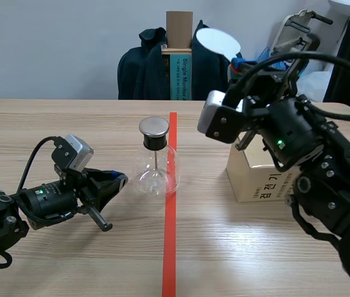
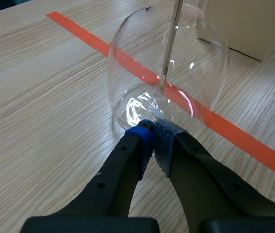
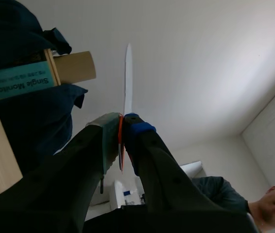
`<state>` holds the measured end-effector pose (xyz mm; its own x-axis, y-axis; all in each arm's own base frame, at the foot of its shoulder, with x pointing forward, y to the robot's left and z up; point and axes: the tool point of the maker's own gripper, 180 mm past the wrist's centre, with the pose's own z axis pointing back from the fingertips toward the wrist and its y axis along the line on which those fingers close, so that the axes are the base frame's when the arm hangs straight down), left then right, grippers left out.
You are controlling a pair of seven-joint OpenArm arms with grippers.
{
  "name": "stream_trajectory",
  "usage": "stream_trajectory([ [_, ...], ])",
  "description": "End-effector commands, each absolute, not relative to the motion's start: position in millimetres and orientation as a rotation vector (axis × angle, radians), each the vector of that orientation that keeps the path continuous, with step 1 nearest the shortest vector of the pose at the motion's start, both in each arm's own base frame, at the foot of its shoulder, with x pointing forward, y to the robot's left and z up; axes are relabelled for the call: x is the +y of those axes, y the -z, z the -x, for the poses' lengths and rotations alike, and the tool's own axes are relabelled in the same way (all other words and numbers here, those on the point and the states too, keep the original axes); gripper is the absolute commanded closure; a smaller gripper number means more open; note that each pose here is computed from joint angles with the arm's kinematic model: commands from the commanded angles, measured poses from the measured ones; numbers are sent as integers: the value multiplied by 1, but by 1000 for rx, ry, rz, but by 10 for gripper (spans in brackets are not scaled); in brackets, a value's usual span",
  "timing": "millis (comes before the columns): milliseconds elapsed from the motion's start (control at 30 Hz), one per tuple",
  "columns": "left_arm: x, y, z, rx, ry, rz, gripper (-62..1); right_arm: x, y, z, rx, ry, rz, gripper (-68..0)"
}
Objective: Do the electroscope experiment.
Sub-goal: 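Bring the plate to the electroscope and point at the metal foil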
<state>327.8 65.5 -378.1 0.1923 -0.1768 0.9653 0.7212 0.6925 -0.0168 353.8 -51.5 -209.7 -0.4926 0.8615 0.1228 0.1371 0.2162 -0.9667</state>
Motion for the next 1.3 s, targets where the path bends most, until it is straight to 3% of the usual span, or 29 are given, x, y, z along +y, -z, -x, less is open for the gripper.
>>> stream_trajectory([
  [0,63,366,-333,-1265,665,556,-30,-52,195,-361,-1841,-1303,971,-9],
  [633,65,365,-335,-1274,655,539,-30,-52,254,-367,-1749,-1366,895,-8],
  [1267,65,365,-335,-1275,655,540,-30,-12,271,-328,-1886,-1590,673,-8],
])
